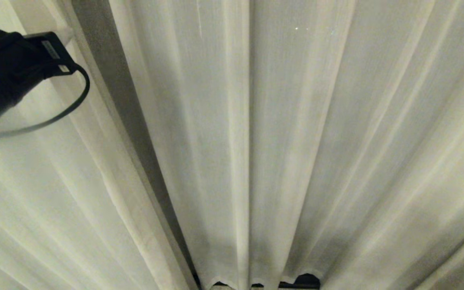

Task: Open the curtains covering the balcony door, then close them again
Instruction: Close the inner curtains on both sides

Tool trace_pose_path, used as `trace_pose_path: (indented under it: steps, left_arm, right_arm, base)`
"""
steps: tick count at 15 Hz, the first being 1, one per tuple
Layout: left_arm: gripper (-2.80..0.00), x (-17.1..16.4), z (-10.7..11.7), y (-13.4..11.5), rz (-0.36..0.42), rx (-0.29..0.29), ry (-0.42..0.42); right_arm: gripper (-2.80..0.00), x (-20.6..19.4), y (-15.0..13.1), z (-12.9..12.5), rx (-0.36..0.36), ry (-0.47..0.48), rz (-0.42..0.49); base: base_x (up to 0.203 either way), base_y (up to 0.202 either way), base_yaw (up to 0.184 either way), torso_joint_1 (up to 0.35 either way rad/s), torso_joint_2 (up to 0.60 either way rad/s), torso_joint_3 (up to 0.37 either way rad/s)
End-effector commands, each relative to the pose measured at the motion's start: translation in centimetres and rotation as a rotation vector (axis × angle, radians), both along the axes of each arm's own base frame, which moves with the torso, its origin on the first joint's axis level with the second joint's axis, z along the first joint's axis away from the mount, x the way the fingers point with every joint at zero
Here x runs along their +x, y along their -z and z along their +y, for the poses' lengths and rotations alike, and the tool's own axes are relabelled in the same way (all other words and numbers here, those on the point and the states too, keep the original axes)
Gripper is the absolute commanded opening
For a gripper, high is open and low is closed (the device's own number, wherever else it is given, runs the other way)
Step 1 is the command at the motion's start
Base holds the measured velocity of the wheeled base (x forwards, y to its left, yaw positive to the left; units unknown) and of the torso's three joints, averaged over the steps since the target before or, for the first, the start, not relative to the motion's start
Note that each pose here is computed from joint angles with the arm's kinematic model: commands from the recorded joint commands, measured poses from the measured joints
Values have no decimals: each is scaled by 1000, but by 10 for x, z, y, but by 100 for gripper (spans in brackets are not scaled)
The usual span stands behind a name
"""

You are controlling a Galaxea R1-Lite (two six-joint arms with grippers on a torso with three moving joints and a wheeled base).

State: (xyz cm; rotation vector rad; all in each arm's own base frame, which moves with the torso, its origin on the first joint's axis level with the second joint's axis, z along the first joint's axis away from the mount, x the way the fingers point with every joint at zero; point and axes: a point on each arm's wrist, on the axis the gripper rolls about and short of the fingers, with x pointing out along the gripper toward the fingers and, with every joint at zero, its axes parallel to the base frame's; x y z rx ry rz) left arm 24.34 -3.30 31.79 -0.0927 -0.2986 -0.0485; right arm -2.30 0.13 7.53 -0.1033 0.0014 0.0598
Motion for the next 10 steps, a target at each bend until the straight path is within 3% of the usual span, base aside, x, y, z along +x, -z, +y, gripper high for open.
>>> trace_pose_path:
  steps: [1,6,10]
  left_arm:
    - [-280,-2,0,-1,-9,-2,1]
    - [-280,-5,-19,-7,-28,-5,81]
    - [-280,-13,-62,-6,-25,19,236]
  right_arm:
    - [-280,0,0,0,-1,0,3]
    - [-280,0,0,0,-1,0,3]
    - [-280,0,0,0,-1,-2,3]
  base:
    - [0,0,0,0,0,0]
    - [0,0,0,0,0,0]
    - [0,0,0,0,0,0]
